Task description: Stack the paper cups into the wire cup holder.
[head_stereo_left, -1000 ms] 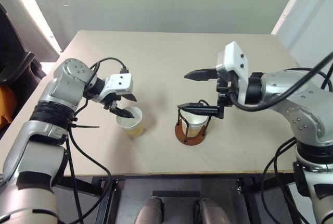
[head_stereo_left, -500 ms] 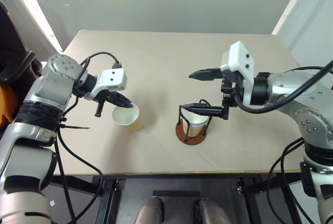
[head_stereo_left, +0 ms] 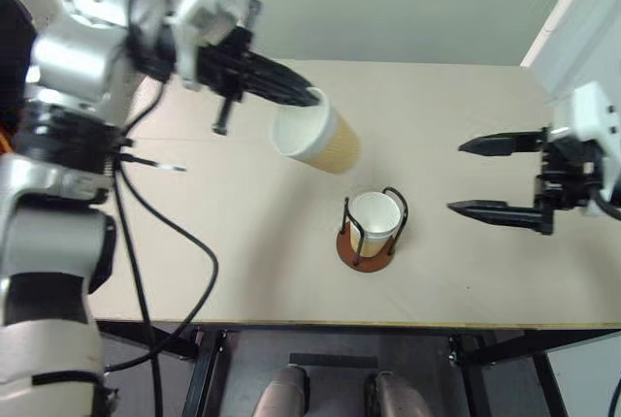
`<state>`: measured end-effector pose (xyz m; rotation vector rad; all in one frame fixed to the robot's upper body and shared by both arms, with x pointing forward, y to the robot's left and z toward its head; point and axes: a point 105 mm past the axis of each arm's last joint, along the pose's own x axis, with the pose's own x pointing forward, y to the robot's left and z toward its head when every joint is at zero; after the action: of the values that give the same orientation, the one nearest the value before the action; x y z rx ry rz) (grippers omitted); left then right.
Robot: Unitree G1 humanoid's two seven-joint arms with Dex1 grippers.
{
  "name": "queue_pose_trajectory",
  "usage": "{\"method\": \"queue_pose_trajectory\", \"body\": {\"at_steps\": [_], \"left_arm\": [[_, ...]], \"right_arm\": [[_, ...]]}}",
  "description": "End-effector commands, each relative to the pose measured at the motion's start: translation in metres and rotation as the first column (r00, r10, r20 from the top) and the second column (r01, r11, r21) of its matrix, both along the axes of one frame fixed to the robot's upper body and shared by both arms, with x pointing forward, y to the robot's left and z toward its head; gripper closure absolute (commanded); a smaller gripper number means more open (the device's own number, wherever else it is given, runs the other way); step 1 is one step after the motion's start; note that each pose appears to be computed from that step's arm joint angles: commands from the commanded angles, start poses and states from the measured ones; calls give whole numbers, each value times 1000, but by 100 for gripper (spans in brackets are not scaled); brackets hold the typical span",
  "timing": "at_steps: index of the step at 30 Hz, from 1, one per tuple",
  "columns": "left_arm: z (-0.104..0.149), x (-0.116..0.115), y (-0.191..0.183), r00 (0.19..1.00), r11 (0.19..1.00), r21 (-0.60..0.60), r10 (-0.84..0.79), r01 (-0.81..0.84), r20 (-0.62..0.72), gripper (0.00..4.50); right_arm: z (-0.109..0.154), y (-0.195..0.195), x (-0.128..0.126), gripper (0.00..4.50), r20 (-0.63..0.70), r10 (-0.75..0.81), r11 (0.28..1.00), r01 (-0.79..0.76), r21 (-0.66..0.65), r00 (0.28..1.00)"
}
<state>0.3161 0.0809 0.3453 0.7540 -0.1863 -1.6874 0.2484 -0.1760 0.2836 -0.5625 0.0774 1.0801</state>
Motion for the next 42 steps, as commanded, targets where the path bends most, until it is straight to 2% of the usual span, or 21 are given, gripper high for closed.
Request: {"method": "queue_pose_trajectory", "body": {"at_steps": [1, 10, 15, 22, 31, 36, 39, 42], "left_arm": [[5, -8, -16, 993, 994, 45, -104, 102, 56, 447], [-19, 8, -47, 985, 979, 143, -155, 144, 71, 447], [-28, 10, -55, 984, 975, 152, -170, 161, 44, 447], [-44, 6, -66, 977, 960, 187, -212, 207, 5, 447], [-62, 14, -74, 979, 942, 279, -204, 188, 28, 447], [-65, 16, -78, 980, 941, 285, -196, 182, 19, 447], [-66, 15, -82, 979, 938, 291, -204, 189, 20, 387], [-65, 16, -84, 980, 940, 287, -200, 185, 23, 288]], "right_arm": [[12, 3, -10, 1, 64, 33, 999, -33, 5, 997], [3, 20, -26, 1, 58, 49, 999, -51, 17, 997], [4, 21, -30, 1, 65, 33, 999, -35, 31, 997], [3, 19, -31, 1, 64, 5, 1000, -6, 21, 998], [2, 21, -30, 1, 62, 0, 1000, -1, 20, 998], [1, 21, -30, 1, 60, -3, 1000, 2, 21, 998], [0, 21, -29, 1, 61, -3, 1000, 2, 23, 998], [0, 21, -28, 1, 63, -4, 1000, 3, 24, 998]]}}
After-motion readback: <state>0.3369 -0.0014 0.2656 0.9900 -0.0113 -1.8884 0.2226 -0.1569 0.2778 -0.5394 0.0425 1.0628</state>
